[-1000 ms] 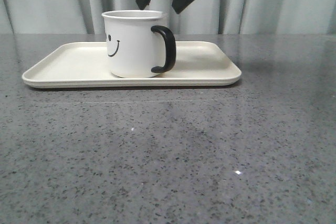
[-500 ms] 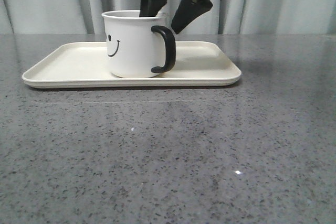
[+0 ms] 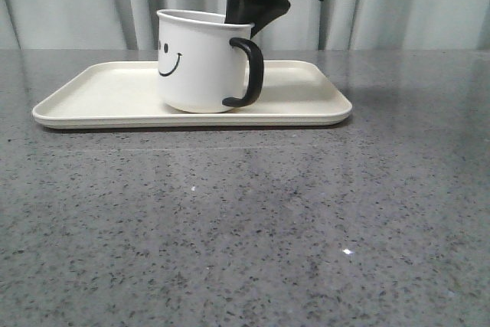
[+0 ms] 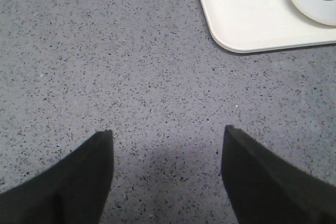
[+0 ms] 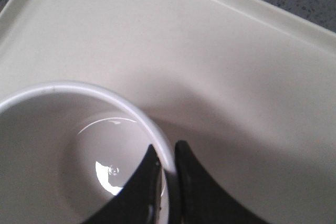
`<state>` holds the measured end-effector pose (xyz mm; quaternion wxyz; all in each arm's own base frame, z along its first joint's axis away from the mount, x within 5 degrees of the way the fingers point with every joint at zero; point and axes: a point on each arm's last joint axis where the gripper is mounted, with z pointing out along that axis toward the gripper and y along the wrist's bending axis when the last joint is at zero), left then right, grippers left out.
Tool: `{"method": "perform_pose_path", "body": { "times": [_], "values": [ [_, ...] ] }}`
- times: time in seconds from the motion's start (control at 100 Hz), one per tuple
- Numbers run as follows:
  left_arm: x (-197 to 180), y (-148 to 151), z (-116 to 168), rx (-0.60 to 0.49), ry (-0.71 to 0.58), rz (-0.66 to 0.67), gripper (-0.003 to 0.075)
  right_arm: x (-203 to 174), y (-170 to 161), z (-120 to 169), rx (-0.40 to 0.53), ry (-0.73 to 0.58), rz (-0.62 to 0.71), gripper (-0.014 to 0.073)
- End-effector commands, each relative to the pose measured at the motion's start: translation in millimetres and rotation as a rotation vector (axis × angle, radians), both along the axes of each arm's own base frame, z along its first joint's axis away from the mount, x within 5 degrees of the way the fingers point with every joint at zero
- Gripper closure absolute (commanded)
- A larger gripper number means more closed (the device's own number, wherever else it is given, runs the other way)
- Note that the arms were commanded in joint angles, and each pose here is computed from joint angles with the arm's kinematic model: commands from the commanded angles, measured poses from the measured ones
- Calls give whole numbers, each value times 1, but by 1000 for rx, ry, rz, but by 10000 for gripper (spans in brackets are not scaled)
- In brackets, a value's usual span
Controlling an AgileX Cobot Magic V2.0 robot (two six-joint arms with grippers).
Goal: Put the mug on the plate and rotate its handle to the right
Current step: 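Grip the rim with the right gripper and rotate the mug, turning the handle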
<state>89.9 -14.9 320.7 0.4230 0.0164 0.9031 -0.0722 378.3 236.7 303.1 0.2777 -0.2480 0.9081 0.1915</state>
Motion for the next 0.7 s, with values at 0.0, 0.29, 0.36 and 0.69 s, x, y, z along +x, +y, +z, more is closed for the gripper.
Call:
{"method": "perform_pose_path", "body": {
  "times": [0.0, 0.29, 0.36, 0.69],
  "values": [
    [4, -1, 13, -23, -87, 8, 279, -9, -4, 44, 48, -113, 29, 655],
    [4, -1, 13, -23, -87, 8, 279, -17, -5, 82, -65, -249, 266, 655],
    [4, -1, 13, -23, -87, 8, 279, -18, -6, 91, -87, -291, 315, 655],
    [4, -1, 13, -23, -87, 8, 279, -24, -1, 95, -163, -293, 562, 657]
  ]
}}
